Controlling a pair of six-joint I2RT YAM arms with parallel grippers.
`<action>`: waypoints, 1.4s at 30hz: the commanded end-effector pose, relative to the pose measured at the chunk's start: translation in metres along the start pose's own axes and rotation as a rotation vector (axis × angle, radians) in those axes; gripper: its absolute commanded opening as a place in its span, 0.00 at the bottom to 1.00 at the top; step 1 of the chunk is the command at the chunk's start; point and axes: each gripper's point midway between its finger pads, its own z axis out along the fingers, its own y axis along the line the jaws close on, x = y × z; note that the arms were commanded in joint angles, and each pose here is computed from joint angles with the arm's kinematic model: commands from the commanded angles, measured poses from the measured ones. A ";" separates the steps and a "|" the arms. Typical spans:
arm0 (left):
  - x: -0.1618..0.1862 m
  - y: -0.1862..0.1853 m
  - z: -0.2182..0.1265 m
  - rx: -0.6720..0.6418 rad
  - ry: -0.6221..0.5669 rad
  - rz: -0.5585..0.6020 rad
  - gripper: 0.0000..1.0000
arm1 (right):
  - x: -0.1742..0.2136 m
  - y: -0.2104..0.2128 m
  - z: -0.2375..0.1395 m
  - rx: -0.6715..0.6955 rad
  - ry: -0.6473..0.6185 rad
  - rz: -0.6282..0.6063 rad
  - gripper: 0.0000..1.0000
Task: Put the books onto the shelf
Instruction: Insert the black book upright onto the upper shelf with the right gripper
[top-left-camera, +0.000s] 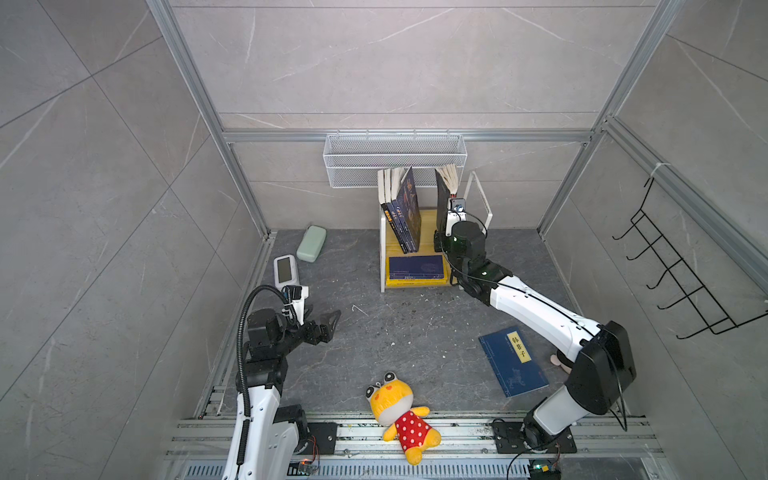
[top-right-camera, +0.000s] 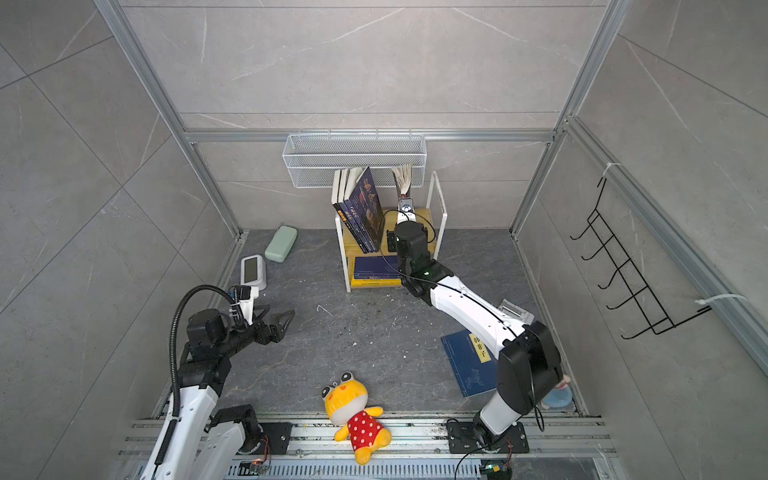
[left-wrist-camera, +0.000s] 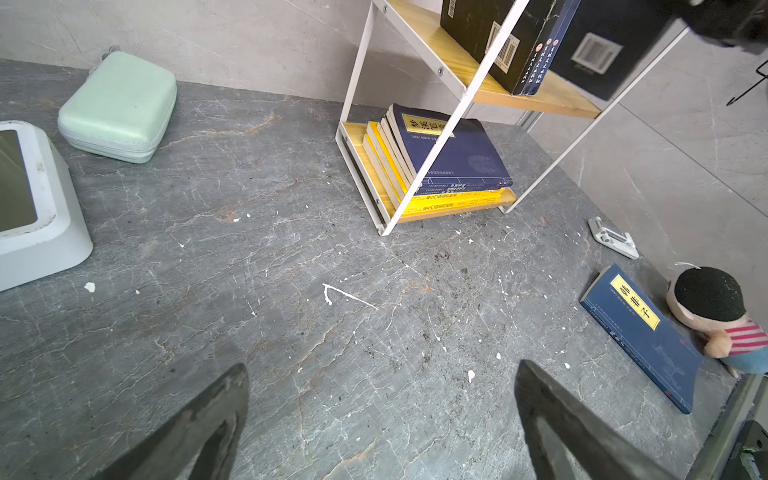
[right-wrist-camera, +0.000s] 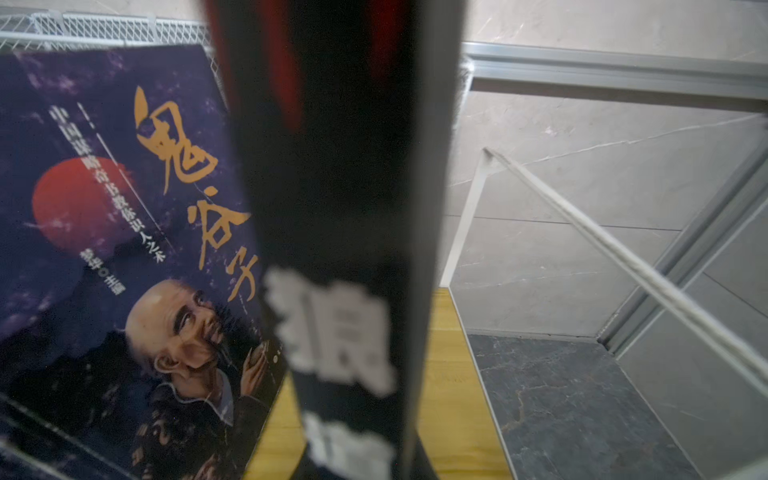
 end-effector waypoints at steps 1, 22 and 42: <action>-0.008 -0.005 0.001 0.026 -0.033 0.050 1.00 | -0.046 0.024 0.002 -0.111 -0.140 0.121 0.00; -0.002 -0.005 0.002 0.030 -0.028 0.061 1.00 | -0.028 0.070 0.010 -0.325 -0.184 0.090 0.00; -0.001 -0.002 0.003 0.025 -0.026 0.054 1.00 | 0.034 0.069 0.012 -0.321 -0.074 0.053 0.20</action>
